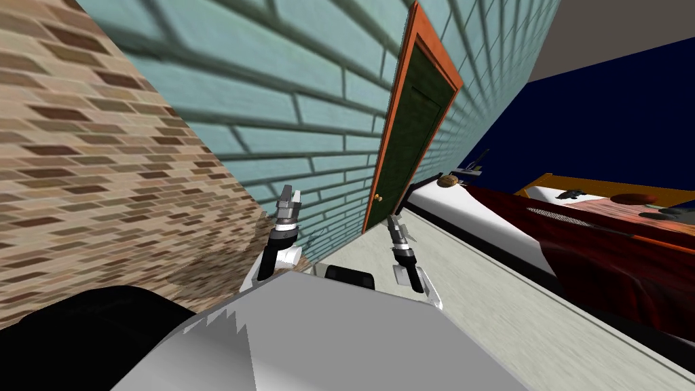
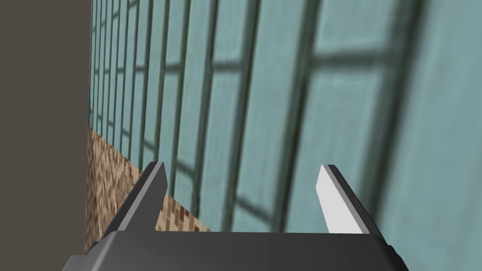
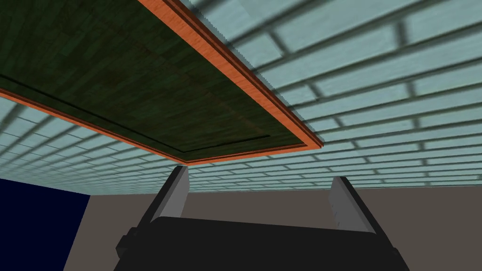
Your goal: Pull the door open
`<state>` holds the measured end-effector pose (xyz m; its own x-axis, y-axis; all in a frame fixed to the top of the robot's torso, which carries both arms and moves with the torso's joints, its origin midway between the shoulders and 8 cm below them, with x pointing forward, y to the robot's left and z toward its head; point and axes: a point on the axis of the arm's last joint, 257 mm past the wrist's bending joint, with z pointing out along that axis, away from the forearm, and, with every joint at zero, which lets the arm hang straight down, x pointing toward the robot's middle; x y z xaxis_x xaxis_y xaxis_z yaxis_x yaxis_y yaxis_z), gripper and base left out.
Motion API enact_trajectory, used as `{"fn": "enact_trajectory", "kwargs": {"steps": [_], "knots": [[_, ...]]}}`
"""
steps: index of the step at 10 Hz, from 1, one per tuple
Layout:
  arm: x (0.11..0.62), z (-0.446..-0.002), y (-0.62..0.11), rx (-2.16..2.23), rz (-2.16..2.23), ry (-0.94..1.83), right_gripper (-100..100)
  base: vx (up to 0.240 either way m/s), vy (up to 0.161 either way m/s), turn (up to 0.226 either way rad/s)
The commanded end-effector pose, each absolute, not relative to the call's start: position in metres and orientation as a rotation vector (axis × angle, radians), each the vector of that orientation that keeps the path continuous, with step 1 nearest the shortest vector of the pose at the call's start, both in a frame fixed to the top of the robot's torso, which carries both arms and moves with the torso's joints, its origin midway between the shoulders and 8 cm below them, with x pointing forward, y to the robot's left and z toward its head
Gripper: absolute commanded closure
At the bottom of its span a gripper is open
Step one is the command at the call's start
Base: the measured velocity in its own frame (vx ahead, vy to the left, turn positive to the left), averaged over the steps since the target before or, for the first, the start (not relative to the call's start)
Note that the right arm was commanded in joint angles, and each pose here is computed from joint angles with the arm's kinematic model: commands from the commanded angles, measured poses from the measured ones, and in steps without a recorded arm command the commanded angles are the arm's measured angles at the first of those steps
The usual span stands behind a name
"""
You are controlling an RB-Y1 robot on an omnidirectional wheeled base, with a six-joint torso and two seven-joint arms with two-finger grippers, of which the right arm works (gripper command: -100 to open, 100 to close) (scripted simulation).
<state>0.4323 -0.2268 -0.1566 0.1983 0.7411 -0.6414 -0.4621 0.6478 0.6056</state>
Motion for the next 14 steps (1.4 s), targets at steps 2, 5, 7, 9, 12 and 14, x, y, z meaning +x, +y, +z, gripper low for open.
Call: {"fn": "enact_trajectory", "kwargs": {"steps": [2,5,7,9,12,14], "knots": [[0.439,-0.175,-0.224,0.27,0.816,1.117,-100,0.074,-0.103,0.071],[0.445,-0.197,-0.221,0.228,0.768,1.164,-100,0.084,-0.091,0.074],[0.449,-0.212,-0.219,0.198,0.736,1.195,-100,0.088,-0.095,0.079],[0.452,-0.226,-0.218,0.168,0.704,1.225,-100,0.078,-0.088,0.068],[0.455,-0.248,-0.216,0.12,0.657,1.268,-100,0.086,-0.089,0.071],[0.456,-0.255,-0.215,0.104,0.642,1.282,-100,0.052,-0.081,0.052]]}}
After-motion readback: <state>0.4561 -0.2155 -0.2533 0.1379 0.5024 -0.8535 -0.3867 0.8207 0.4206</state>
